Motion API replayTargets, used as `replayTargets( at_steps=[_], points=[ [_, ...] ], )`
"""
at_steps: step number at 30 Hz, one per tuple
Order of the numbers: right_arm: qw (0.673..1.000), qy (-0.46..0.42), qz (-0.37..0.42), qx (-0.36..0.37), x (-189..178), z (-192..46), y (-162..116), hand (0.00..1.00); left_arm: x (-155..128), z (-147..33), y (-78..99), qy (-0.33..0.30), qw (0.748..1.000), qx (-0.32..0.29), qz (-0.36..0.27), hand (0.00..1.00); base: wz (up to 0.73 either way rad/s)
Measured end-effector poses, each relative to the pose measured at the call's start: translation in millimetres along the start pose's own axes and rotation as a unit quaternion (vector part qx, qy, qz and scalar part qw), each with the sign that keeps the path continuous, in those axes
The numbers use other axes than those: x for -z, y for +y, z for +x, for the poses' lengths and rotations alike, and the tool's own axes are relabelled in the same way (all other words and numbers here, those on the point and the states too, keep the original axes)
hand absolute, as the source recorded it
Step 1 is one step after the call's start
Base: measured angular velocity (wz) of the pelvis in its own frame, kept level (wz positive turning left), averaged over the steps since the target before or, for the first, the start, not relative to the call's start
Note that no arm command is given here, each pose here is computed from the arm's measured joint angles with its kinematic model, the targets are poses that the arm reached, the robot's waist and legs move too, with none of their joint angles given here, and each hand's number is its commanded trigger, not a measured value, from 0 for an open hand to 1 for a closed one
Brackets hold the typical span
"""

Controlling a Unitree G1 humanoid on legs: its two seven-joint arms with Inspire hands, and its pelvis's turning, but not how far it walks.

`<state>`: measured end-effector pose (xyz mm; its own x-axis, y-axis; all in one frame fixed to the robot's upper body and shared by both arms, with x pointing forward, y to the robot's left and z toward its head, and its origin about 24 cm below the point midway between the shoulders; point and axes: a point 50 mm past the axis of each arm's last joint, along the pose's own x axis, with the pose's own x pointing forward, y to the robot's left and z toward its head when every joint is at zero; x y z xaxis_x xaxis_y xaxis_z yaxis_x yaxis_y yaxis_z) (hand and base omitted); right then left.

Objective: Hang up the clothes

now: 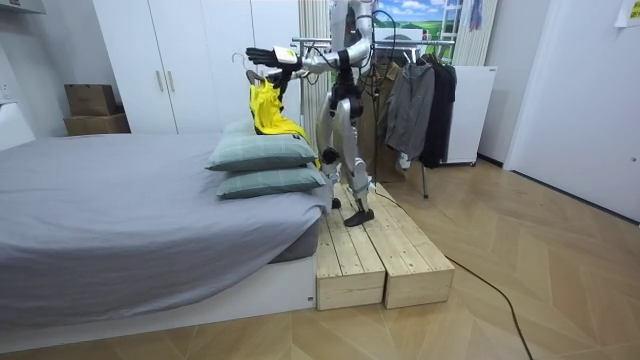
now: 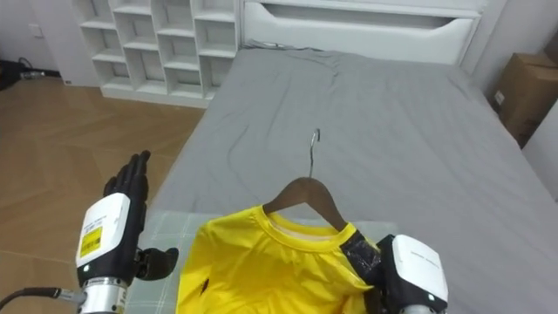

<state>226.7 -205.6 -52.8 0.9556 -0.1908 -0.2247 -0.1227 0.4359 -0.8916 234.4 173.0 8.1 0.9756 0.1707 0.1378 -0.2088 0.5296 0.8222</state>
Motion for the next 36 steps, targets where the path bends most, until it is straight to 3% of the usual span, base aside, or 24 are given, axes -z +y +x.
replayTargets(
  at_steps=[6,11,20,31,36],
  points=[
    [1.0,0.005,0.008,-0.011,-4,-1,8,1.0,3,-1.7,-3.4,0.008,1.0,0.008,0.004,0.0,-0.51],
    [0.999,-0.015,0.029,-0.012,-25,7,9,1.0,4,0.9,-0.9,0.006,1.0,0.003,0.007,0.0,-1.31],
    [0.999,-0.028,0.025,-0.028,-31,11,15,1.0,5,10.4,0.0,0.016,1.0,0.001,-0.008,0.0,-1.0],
    [1.0,-0.022,-0.007,-0.02,-22,17,4,1.0,-8,19.3,0.1,-0.008,1.0,-0.007,-0.02,0.0,-0.35],
    [0.999,-0.032,-0.015,-0.012,-27,19,1,1.0,-1,18.0,-1.0,0.002,1.0,0.002,0.0,0.0,-0.42]
  ],
)
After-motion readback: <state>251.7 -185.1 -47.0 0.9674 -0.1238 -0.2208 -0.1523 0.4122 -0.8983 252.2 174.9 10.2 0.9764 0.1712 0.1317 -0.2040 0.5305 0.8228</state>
